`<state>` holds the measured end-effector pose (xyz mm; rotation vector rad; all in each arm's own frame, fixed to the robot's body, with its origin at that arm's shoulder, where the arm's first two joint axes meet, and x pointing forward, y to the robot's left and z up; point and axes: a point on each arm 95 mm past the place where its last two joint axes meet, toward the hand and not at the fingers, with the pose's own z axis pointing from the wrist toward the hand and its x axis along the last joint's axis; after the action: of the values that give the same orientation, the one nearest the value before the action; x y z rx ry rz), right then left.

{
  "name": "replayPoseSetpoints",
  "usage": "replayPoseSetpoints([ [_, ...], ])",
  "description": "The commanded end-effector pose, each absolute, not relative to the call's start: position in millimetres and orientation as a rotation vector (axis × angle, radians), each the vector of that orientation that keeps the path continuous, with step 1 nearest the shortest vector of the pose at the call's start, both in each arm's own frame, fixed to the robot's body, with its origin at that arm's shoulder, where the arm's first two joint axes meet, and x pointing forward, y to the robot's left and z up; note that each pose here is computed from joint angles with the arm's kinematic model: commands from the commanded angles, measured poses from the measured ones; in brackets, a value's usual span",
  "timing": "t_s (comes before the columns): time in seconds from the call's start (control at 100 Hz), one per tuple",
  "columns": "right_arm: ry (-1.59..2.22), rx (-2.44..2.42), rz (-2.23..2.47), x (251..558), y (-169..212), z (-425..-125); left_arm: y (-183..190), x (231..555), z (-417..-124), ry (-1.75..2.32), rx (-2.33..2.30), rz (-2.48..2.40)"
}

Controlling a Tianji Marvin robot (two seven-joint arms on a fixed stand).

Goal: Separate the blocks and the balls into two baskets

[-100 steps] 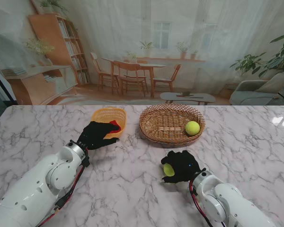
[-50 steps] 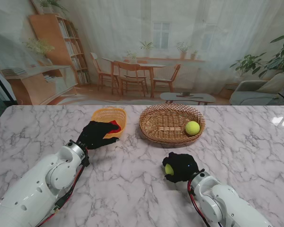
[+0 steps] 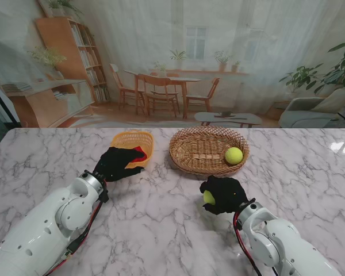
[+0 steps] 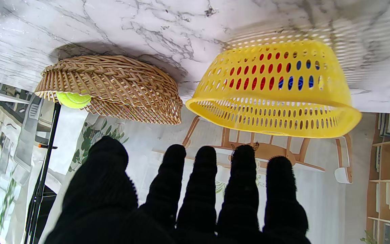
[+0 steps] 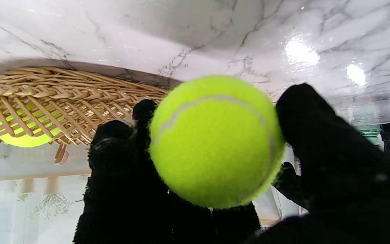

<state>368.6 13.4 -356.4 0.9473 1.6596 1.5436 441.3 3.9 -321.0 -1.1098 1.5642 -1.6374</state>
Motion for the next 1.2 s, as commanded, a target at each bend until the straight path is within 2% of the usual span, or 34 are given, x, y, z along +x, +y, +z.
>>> replayPoseSetpoints([
  [0.0, 1.65, 0.93, 1.548, 373, 12, -350, 3, 442, -323, 1.573, -1.122, -1.636],
  [0.48, 1.676, 0.888, 1.581, 419, 26, -311, 3, 441, -323, 1.581, -1.124, -1.633],
  [1.19, 1.703, 0.968, 1.511, 521, 47, -290, 2, 441, -323, 1.586, -1.126, -1.634],
])
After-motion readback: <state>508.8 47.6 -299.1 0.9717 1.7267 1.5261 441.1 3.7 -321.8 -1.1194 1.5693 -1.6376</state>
